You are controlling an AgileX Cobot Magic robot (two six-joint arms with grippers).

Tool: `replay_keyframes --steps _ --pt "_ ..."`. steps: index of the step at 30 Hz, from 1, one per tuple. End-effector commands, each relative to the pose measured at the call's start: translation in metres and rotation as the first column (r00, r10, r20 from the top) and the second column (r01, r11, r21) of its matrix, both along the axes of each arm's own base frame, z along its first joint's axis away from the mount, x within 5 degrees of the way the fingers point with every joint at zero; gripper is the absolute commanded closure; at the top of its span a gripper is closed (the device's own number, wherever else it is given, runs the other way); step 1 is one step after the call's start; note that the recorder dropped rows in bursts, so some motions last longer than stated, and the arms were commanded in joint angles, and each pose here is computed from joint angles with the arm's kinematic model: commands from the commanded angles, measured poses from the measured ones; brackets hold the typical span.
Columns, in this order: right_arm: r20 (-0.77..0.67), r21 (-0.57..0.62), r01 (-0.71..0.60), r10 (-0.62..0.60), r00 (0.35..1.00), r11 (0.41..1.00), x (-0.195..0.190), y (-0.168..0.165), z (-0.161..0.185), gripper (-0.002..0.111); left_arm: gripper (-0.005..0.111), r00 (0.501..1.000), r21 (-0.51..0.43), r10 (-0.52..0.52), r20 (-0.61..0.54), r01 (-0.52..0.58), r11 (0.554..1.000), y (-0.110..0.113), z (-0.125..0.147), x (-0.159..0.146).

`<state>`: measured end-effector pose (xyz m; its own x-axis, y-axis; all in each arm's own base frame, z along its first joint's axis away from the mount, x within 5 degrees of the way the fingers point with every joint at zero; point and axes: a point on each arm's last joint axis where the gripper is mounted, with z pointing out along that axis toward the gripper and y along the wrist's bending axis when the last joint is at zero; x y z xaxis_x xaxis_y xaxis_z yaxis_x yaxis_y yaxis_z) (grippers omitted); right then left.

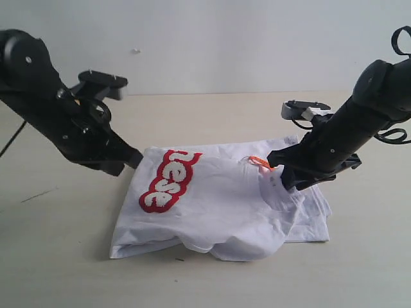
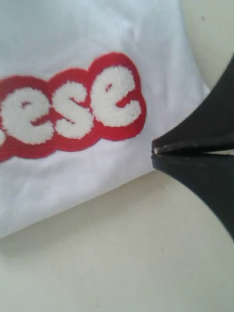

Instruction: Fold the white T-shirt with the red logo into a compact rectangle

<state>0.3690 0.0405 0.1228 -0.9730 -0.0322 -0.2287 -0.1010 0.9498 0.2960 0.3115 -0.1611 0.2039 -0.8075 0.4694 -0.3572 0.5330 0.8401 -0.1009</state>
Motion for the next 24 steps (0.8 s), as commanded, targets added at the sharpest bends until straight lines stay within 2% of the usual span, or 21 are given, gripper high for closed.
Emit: replay_keyframes --steps 1,5,9,15,24 --pt "-0.009 0.064 -0.016 0.017 1.0 0.998 -0.003 0.006 0.004 0.054 0.107 0.997 -0.053 -0.004 0.081 0.009 0.999 0.001 0.034 -0.009" --pt "-0.039 0.078 -0.025 0.028 0.999 0.997 -0.005 0.007 -0.006 0.054 0.107 0.995 -0.076 -0.004 0.099 0.011 0.997 0.003 0.048 -0.015" --pt "-0.036 0.093 -0.028 0.031 0.999 0.995 -0.005 0.009 -0.006 0.054 0.107 0.994 -0.078 0.0 0.106 0.009 0.997 0.004 0.047 -0.018" --pt "0.019 0.213 -0.065 0.063 0.998 0.975 -0.005 0.019 0.012 0.054 0.107 0.994 -0.08 0.002 0.108 0.007 0.997 0.004 0.046 -0.017" --pt "-0.013 0.173 -0.063 0.066 0.998 0.983 -0.006 0.016 0.002 0.054 0.107 0.995 -0.079 0.001 0.1 0.007 0.997 0.004 0.046 -0.018"
